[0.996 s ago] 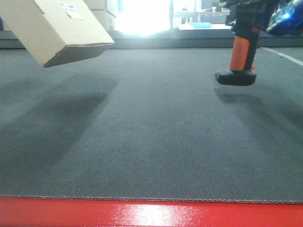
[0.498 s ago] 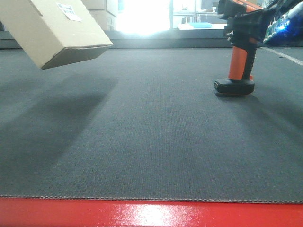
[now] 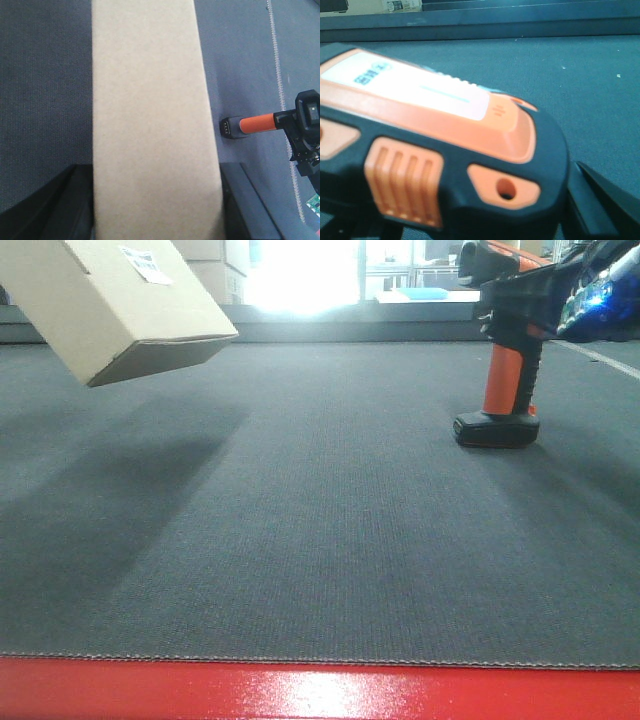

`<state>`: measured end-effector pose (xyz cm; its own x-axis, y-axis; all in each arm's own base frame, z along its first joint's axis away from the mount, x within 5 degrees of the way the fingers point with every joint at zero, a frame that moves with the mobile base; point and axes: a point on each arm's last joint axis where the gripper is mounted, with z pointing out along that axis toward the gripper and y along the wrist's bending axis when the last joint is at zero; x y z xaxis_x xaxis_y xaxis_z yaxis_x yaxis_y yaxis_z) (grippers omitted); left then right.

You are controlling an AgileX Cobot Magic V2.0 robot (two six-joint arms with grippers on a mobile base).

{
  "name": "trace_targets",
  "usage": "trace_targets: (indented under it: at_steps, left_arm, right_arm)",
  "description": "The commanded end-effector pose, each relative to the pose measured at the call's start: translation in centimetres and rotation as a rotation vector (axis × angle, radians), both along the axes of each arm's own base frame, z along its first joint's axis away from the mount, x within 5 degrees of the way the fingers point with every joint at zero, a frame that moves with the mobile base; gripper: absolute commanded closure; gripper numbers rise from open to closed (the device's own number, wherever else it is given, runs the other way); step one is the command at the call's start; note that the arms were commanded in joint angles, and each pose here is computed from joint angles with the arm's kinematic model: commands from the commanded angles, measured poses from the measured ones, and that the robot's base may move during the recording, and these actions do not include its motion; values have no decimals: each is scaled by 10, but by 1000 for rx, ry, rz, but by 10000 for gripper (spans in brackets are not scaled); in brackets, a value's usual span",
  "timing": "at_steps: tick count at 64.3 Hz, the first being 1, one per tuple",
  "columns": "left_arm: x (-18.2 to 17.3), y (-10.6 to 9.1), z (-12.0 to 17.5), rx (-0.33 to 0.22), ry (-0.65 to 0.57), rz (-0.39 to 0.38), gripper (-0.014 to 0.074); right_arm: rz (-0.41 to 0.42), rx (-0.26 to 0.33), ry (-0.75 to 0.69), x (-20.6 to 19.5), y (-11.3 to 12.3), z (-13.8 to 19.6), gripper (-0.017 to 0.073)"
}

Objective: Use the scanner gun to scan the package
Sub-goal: 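Lower the scanner gun onto the belt and open the right gripper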

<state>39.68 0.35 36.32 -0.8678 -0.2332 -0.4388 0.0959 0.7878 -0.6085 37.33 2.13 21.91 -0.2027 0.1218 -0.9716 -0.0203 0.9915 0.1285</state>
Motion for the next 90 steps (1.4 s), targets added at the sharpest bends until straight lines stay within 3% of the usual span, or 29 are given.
trace_targets:
  at_steps: [1,9,19,90]
  left_arm:
    - [-1,-3,5,-22,-14,-9,704]
    - [-2,-3,5,-22,-13,-10,704]
    - [-2,-3,5,-22,-12,-10,704]
    - [-1,-3,5,-23,-14,-9,704]
  right_arm:
    - [-2,0,-39,0,-2,7,342]
    - [-2,-1,-31,0,-2,7,113]
    - [-1,-3,14,-1,-2,3,-6]
    - [4,-11,233,-21,-2,14,-1]
